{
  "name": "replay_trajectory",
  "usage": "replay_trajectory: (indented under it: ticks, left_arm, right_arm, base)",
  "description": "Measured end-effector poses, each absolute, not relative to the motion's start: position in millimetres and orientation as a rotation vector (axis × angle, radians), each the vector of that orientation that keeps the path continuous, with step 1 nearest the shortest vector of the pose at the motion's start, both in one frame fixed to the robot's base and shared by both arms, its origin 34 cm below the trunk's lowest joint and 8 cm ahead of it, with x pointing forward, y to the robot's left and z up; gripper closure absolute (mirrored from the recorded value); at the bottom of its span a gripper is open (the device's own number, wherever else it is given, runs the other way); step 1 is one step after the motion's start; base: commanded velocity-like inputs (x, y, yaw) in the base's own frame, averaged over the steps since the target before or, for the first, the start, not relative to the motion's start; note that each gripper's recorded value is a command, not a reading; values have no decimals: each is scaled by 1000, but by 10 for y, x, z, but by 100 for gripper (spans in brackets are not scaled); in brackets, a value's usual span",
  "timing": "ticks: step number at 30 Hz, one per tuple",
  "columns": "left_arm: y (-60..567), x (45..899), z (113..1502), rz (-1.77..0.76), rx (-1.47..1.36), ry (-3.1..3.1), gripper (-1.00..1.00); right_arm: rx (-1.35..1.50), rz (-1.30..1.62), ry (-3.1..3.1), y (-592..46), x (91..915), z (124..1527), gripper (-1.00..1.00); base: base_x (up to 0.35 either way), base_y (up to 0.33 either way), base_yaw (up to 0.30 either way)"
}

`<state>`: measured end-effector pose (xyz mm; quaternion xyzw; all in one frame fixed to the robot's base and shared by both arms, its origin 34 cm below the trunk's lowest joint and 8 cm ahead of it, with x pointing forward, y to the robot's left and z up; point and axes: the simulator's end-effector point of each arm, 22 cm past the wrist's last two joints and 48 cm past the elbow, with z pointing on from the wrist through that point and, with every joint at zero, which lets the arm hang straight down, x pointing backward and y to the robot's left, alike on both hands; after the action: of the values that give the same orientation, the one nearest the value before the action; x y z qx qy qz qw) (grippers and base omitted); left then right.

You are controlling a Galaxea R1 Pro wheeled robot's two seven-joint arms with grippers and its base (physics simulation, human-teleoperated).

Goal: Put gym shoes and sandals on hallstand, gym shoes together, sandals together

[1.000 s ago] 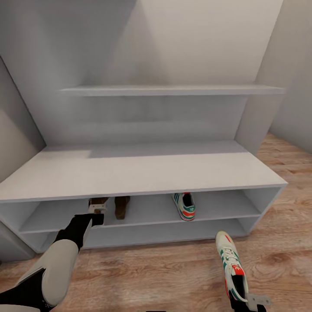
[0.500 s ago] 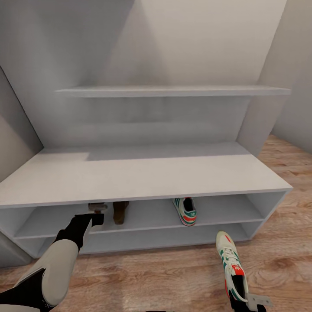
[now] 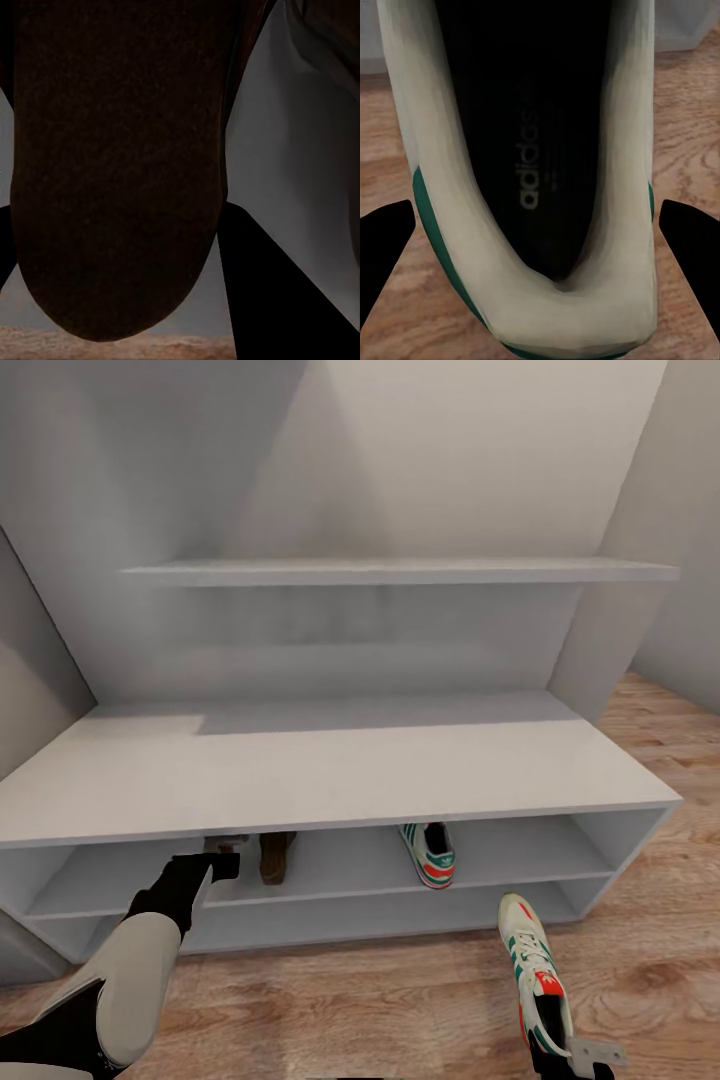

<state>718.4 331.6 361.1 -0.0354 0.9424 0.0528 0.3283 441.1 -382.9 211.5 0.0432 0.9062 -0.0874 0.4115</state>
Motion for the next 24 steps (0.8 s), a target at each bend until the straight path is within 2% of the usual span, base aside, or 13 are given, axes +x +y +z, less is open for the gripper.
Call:
replay_trajectory:
  ticks: [16,17,24]
  left_arm:
    - [3312,7191,3615,135,-91,2464,100]
    - [3309,7193,3617,134,-90,2463,-100]
    - [3339,7181,3608,146,-89,2464,-100]
  right_arm:
    - [109,-220,2281,-3830,4410,2114,100]
    - [109,-221,2281,-3831,4410,2114,100]
    - [109,-220,2281,-3830,4410,2114,100]
  base:
    - [32,0,0]
    - [7,0,0]
    - [1,0,0]
